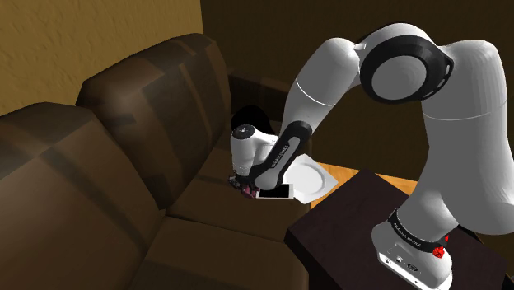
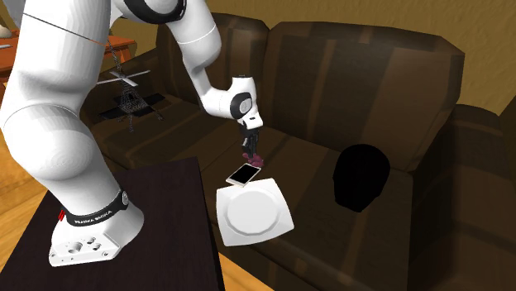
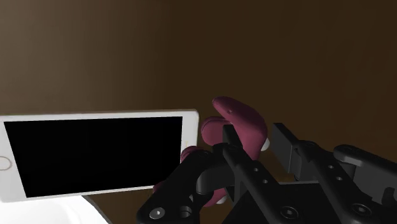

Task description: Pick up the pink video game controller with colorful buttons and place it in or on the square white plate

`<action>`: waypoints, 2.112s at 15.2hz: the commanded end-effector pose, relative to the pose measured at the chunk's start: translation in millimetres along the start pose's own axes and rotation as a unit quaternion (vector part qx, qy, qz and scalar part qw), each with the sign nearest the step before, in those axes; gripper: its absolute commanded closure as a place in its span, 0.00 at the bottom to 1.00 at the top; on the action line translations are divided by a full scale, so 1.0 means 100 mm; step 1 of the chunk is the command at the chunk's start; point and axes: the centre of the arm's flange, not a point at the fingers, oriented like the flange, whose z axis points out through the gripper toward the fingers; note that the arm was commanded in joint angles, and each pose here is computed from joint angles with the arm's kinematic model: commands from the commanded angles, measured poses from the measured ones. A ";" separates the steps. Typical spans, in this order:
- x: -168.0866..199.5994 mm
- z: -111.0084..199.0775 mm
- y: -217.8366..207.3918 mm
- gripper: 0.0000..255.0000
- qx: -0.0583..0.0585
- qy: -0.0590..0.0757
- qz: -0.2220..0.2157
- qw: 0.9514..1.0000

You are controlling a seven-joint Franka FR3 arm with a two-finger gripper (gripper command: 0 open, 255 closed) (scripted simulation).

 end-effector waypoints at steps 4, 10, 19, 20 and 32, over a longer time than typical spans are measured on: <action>0.00 0.00 0.00 1.00 0.000 0.000 0.000 1.000; 0.02 -0.21 0.01 1.00 0.000 0.000 0.000 1.000; 0.08 -0.68 0.03 1.00 0.000 0.000 0.000 1.000; 0.08 -0.73 0.03 1.00 0.000 0.000 0.000 1.000; 0.37 -1.00 0.79 1.00 0.000 0.000 0.000 1.000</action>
